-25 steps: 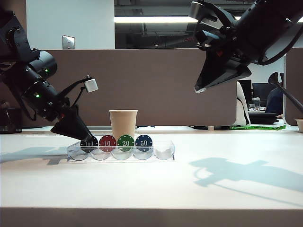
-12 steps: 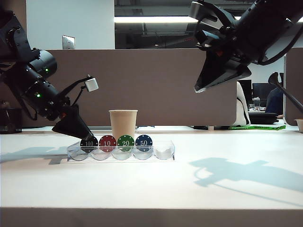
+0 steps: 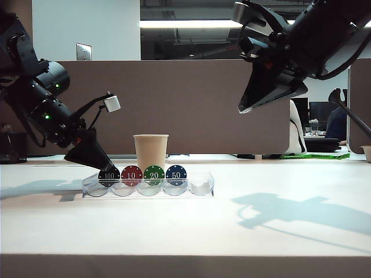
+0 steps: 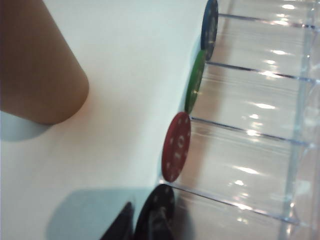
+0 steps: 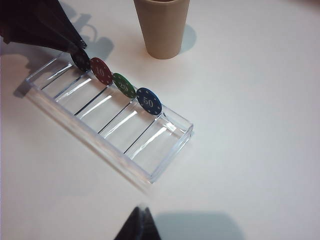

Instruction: Pick up the chip with the greater value and put it into the paper cup.

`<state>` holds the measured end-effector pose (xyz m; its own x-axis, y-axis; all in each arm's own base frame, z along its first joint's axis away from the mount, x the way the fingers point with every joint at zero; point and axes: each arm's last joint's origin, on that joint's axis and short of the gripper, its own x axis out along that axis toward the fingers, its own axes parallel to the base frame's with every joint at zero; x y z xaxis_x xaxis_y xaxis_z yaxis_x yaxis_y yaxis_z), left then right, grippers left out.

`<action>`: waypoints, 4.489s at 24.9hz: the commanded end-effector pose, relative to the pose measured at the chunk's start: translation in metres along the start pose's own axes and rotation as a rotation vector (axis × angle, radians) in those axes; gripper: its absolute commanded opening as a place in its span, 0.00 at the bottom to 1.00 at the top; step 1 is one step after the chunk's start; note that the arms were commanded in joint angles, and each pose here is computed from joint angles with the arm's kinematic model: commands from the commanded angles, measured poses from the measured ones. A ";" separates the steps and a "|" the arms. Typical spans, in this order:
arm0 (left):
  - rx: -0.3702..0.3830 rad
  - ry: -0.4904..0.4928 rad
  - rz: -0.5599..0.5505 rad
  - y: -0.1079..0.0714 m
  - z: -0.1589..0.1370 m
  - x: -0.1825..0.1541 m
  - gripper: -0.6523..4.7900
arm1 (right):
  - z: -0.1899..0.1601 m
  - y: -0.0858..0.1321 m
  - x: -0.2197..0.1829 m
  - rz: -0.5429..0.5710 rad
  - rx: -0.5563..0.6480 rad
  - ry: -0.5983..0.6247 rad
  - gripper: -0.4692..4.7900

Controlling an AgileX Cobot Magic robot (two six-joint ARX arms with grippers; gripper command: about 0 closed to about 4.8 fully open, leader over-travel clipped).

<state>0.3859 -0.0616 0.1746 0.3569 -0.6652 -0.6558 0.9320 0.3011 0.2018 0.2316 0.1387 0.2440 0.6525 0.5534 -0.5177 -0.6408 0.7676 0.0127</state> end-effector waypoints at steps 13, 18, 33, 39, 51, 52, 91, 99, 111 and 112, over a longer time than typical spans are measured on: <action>-0.034 -0.009 0.000 0.001 0.002 0.000 0.13 | 0.003 0.000 -0.001 0.000 -0.003 -0.021 0.09; -0.039 -0.008 -0.002 0.000 0.002 -0.001 0.11 | 0.003 0.000 -0.001 0.000 -0.003 -0.022 0.09; 0.036 -0.100 0.088 0.004 0.032 -0.030 0.11 | 0.004 0.000 -0.001 0.000 -0.004 -0.027 0.09; 0.010 -0.265 0.140 0.015 0.046 -0.035 0.11 | 0.007 0.000 -0.001 -0.004 -0.011 -0.066 0.09; -0.020 -0.498 0.284 0.037 0.064 -0.036 0.11 | 0.006 -0.001 0.005 -0.003 -0.010 -0.064 0.09; -0.029 -0.499 0.279 0.037 0.063 -0.032 0.11 | 0.005 -0.001 0.007 -0.003 -0.009 -0.061 0.09; -0.108 -0.495 0.299 0.045 0.054 0.013 0.10 | 0.004 -0.002 0.011 -0.004 -0.009 -0.056 0.09; -0.154 -0.563 0.335 0.049 0.063 -0.001 0.11 | 0.010 -0.006 0.010 -0.062 -0.015 -0.115 0.09; -0.256 -0.503 0.479 0.058 0.063 -0.079 0.11 | 0.030 -0.032 -0.044 -0.315 0.019 -0.306 0.09; -0.287 -0.480 0.482 0.056 0.061 -0.090 0.11 | 0.029 -0.038 -0.055 -0.350 0.026 -0.333 0.09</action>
<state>0.4148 -0.0303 0.2840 0.7723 -0.6248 -0.1145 0.6349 0.7541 0.1680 0.2344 0.0966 0.2938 0.9066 0.3584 -0.2230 -0.3838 0.9198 -0.0821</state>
